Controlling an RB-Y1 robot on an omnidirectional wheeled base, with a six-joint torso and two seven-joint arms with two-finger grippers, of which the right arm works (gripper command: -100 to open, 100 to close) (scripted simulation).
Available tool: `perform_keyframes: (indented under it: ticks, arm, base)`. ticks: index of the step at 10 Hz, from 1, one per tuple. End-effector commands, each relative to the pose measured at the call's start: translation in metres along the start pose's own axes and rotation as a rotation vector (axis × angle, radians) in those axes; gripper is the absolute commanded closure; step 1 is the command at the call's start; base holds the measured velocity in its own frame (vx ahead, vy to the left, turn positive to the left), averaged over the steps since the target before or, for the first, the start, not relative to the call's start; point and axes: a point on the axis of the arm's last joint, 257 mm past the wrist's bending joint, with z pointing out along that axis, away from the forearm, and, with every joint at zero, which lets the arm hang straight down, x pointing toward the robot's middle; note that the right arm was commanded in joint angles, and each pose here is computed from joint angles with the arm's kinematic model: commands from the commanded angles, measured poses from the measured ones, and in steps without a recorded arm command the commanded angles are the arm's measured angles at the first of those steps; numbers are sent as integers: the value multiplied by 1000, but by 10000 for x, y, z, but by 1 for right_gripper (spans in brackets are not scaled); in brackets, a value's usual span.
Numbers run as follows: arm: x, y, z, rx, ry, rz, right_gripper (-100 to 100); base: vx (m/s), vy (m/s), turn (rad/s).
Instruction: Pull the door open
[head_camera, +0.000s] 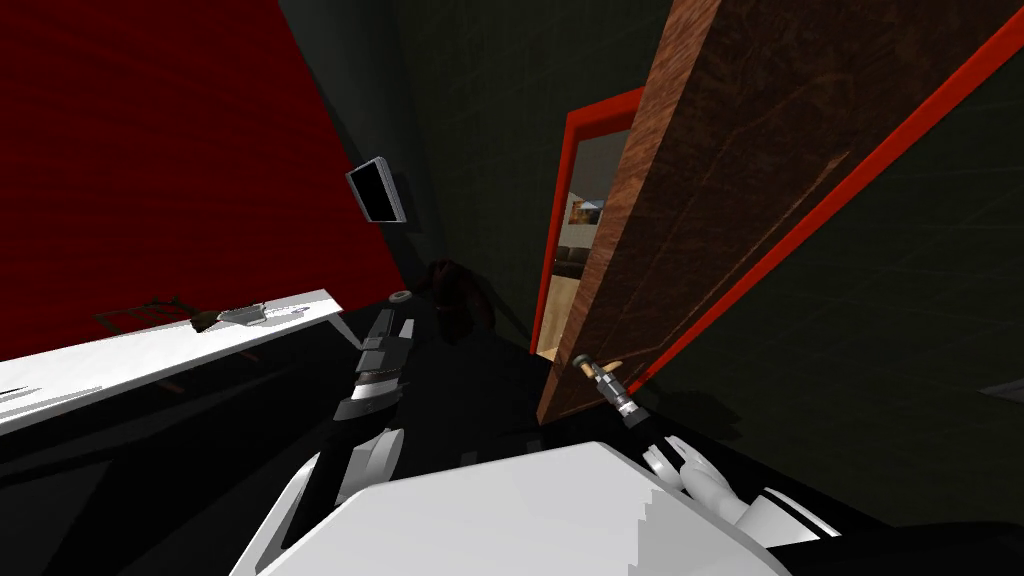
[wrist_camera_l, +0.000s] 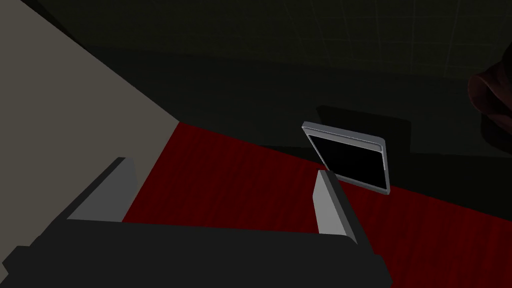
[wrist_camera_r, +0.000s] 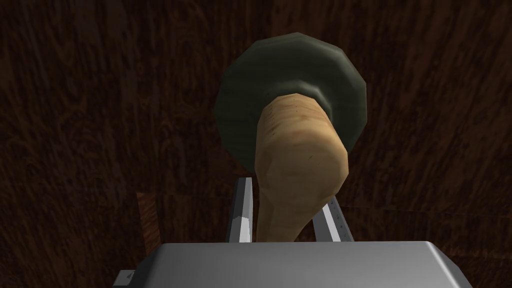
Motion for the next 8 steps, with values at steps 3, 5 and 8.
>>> perform_keyframes:
  ticks: [3, 5, 8]
  arm:
    - [-45, 23, -131, -4, 7, -6, 100]
    - [-16, 2, -142, -1, 11, -1, 100]
    - [-27, -3, -219, 0, 15, -1, 100]
  base:
    - [-222, -94, 160]
    - [-140, -55, 92]
    - [-181, -85, 197]
